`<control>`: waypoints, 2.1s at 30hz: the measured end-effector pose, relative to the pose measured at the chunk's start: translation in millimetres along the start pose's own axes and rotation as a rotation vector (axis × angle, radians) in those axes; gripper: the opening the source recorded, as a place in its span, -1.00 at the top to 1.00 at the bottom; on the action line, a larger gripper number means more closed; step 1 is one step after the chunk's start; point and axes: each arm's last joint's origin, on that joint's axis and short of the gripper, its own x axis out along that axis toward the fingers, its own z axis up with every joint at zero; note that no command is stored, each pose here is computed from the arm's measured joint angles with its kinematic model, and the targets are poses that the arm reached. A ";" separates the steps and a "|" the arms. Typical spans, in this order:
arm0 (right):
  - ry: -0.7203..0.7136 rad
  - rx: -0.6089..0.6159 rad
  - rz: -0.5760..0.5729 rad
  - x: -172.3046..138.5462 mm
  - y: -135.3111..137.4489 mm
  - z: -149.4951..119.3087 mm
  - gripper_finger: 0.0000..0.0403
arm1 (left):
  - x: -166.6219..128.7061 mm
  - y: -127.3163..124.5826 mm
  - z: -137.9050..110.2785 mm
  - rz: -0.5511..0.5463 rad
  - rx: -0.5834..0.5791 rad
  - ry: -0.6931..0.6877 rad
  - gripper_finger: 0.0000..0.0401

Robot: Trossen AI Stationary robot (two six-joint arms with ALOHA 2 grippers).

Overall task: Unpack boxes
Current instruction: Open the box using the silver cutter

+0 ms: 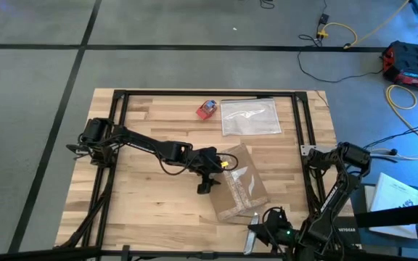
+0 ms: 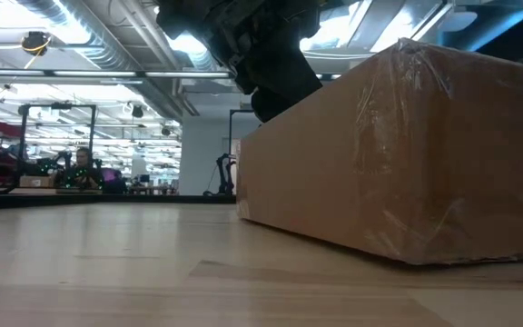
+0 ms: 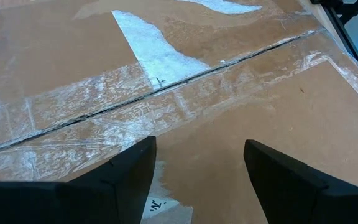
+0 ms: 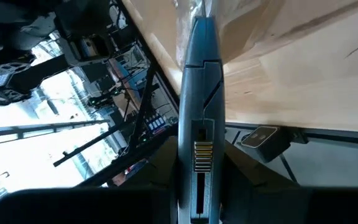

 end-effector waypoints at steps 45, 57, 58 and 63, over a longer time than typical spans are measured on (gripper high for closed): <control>0.013 -0.056 -0.026 7.4 3.8 -3.9 0.70 | 0.0 -0.1 -0.1 0.000 0.000 0.001 -0.16; 0.024 -0.057 -0.068 7.2 2.6 -4.6 0.70 | 0.0 0.0 0.0 0.000 0.000 0.000 -0.16; 0.028 -0.049 -0.066 6.9 2.5 -5.2 0.70 | 0.0 0.0 0.0 0.000 0.000 0.000 -0.17; 0.045 -0.030 -0.039 5.0 2.5 -8.3 0.70 | 0.1 0.0 -0.1 0.000 0.000 0.001 -0.17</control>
